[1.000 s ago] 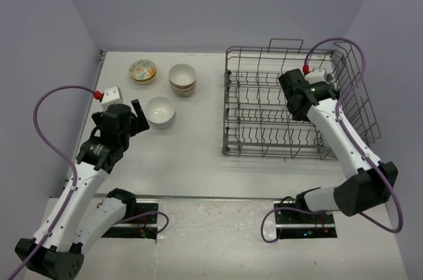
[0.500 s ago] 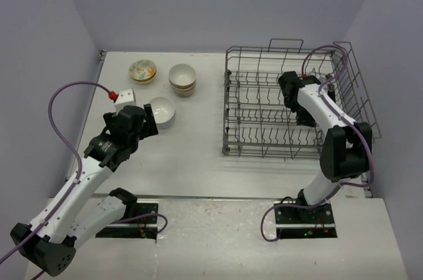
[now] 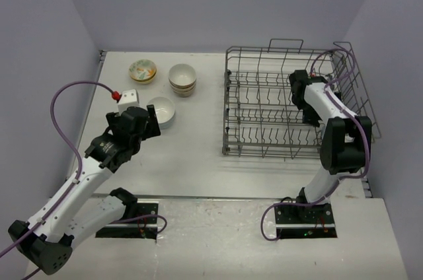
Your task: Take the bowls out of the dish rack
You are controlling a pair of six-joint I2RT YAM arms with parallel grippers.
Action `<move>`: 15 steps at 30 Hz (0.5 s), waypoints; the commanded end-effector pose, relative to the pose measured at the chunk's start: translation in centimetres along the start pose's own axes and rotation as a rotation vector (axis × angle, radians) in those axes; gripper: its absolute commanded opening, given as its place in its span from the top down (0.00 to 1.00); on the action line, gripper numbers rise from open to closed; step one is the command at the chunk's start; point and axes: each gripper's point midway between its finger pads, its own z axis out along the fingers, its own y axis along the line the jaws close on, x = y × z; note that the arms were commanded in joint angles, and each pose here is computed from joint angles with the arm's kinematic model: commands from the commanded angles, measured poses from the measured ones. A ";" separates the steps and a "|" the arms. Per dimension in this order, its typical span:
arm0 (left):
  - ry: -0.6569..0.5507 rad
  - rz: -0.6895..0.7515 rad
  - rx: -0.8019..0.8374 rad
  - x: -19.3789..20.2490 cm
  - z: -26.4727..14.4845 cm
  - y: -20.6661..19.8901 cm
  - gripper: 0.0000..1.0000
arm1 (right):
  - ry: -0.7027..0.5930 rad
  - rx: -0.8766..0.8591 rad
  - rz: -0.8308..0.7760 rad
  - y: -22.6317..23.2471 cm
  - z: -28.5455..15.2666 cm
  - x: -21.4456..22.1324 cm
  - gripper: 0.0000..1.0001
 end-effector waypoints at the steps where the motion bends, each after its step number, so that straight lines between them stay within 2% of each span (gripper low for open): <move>1: -0.044 -0.041 -0.006 -1.6 -0.8 -0.1 0.00 | 0.016 -0.018 0.006 0.6 0.5 0.1 0.04; 5: -0.045 -0.039 -0.001 -1.6 -0.8 -0.2 0.00 | 0.030 -0.030 -0.006 0.8 0.7 0.8 0.04; 15: -0.054 -0.039 0.016 -1.7 -1.2 -0.4 0.00 | 0.042 0.124 -0.016 -2.3 0.7 1.2 0.03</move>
